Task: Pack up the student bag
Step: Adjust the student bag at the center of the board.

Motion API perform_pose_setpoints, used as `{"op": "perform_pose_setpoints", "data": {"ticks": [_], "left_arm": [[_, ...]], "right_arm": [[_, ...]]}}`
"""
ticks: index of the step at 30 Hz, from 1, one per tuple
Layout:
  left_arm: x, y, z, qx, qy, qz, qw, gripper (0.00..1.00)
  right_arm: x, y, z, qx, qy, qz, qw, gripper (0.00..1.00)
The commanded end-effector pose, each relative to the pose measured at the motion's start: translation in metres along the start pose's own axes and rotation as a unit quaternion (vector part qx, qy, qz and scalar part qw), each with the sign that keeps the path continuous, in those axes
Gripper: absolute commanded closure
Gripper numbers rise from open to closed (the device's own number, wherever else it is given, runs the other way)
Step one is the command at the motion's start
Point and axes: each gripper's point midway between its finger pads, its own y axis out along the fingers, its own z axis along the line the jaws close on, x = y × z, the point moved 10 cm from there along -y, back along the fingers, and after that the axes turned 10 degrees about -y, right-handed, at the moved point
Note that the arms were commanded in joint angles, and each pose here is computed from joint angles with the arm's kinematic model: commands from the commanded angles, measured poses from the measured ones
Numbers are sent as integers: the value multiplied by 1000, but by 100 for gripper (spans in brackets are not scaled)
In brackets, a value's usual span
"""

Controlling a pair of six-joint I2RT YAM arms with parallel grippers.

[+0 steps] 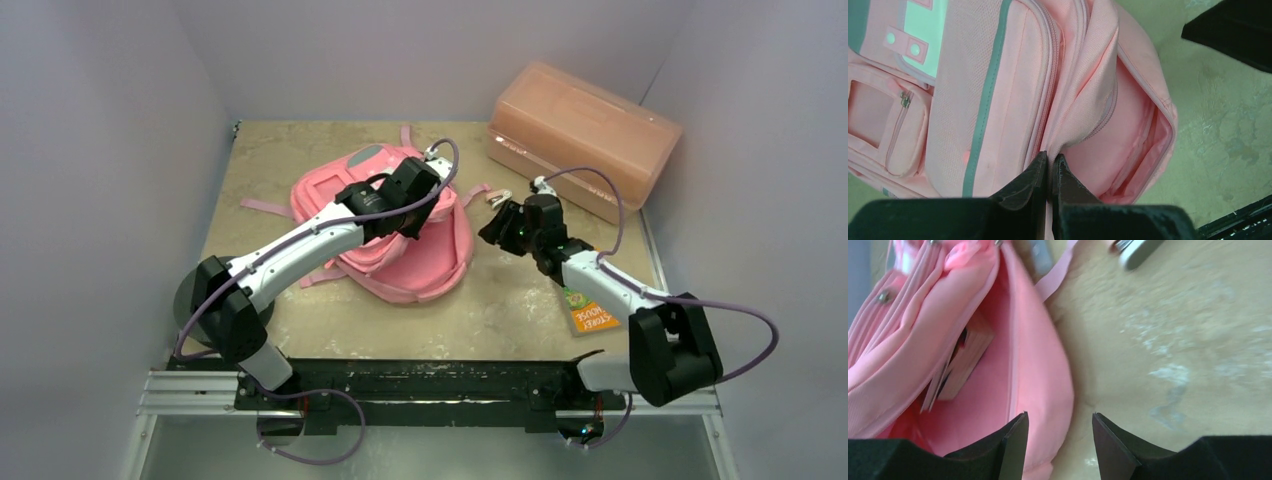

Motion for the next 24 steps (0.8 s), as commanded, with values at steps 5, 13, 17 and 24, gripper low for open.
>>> {"op": "perform_pose_setpoints", "data": {"ticks": [5, 13, 17, 24], "left_arm": [[13, -10, 9, 35, -23, -21, 999, 79], [13, -19, 14, 36, -18, -49, 998, 51], [14, -24, 16, 38, -20, -60, 997, 44], [17, -39, 14, 5, -41, -78, 996, 40]], "right_arm": [[-26, 27, 65, 210, -26, 64, 975, 47], [-31, 73, 121, 258, -40, 123, 958, 57], [-34, 73, 107, 196, -94, 135, 967, 56], [-28, 41, 60, 22, -175, 121, 977, 42]]}}
